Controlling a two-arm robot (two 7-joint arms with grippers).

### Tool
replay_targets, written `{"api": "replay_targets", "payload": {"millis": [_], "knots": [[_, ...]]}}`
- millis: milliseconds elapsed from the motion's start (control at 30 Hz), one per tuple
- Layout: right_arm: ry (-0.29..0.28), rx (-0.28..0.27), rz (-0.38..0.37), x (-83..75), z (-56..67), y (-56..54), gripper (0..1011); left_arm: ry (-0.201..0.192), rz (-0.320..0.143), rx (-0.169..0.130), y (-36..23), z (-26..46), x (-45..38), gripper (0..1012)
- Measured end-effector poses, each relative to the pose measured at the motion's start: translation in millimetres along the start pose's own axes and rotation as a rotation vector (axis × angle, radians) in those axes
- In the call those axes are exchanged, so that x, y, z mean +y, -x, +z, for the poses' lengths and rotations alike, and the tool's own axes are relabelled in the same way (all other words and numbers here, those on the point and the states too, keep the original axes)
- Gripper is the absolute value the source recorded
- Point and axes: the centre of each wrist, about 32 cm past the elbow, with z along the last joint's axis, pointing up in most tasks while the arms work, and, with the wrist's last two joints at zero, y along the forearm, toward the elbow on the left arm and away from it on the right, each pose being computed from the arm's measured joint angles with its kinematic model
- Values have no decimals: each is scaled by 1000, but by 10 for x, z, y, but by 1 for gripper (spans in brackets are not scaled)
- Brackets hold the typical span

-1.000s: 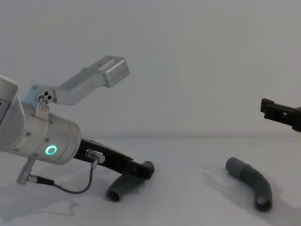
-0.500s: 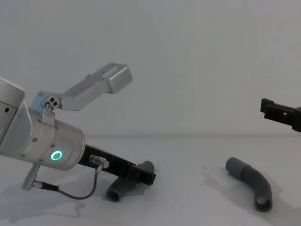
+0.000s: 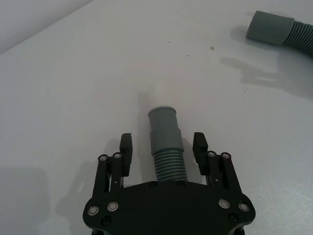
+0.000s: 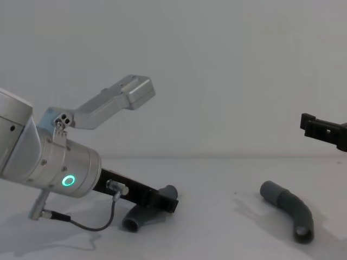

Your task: Use both hands to pick up one end of the pipe from the table, align the ends, and insert them.

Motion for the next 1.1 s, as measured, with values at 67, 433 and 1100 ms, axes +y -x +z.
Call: {"api": "replay_targets", "payload": {"millis": [67,433,1100], "knots": [[0,0,0,0,0,0,1002,-1,-1,0,1,-1,-4,693],[0,0,0,0,0,0,1001,-2,-3,0,5,1,-11,366],[0,0,0,0,0,0,1002,-2,-4,1,6,1,-15,348]]}}
